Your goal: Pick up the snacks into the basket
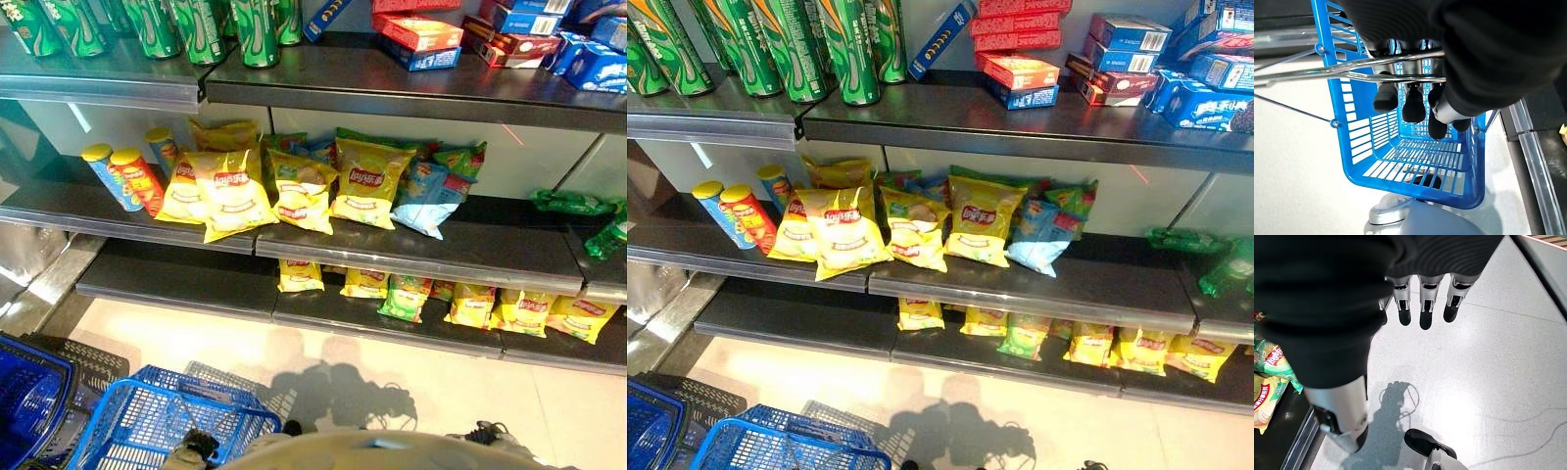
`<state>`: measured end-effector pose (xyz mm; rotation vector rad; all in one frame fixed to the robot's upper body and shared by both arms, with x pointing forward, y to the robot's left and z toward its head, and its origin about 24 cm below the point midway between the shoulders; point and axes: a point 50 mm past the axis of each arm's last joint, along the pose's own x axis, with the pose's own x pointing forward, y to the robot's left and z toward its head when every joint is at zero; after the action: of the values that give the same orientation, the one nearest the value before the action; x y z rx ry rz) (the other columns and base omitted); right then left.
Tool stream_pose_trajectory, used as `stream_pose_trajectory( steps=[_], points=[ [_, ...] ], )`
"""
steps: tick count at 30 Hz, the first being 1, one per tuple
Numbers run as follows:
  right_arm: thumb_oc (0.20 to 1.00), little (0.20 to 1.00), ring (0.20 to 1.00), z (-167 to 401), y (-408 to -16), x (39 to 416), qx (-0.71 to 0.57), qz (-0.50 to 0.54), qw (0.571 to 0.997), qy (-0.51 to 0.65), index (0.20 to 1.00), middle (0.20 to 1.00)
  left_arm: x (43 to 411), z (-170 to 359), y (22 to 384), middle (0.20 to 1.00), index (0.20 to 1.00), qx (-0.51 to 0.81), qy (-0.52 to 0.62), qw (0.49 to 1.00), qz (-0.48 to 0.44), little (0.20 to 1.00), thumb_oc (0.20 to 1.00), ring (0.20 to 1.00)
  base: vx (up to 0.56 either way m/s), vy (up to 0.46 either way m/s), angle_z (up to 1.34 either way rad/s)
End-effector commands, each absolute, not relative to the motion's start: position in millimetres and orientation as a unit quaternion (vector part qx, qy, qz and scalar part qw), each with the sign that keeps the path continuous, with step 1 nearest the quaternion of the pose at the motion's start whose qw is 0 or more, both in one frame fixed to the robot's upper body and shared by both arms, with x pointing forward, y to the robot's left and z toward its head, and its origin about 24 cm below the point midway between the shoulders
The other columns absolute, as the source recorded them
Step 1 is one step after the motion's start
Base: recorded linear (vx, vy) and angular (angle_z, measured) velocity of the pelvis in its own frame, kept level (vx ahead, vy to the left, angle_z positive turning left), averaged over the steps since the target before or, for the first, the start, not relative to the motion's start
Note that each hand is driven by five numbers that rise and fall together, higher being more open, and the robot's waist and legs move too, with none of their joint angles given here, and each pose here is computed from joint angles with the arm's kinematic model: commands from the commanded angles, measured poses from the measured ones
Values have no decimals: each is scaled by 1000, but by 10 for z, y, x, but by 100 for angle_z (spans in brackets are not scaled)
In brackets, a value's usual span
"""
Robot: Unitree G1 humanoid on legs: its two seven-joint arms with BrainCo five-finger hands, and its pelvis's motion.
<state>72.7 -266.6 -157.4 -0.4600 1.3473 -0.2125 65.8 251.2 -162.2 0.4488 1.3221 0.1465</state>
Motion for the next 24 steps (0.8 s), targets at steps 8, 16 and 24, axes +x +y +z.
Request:
stream_pose_trajectory(
  steps=[8, 16, 24],
  points=[
    [1000, 1000, 1000, -1401, -2730, 1220, -160, -166, 822, 521, 1000, 1000, 864, -1589, 2471, 200, 200, 156, 575, 796, 107, 200, 200, 200, 0, 0, 0],
    [1000, 1000, 1000, -439, -2768, 2079, -103, -197, 953, 205, 1000, 1000, 1034, -1484, 2501, 200, 200, 114, 513, 837, 154, 200, 200, 200, 0, 33, -7],
    [1000, 1000, 1000, 499, -2655, 2339, -103, -179, 978, -27, 1000, 1000, 1518, -1117, 2509, 200, 200, 84, 374, 909, 162, 200, 200, 200, 7, 21, -6]
  ],
)
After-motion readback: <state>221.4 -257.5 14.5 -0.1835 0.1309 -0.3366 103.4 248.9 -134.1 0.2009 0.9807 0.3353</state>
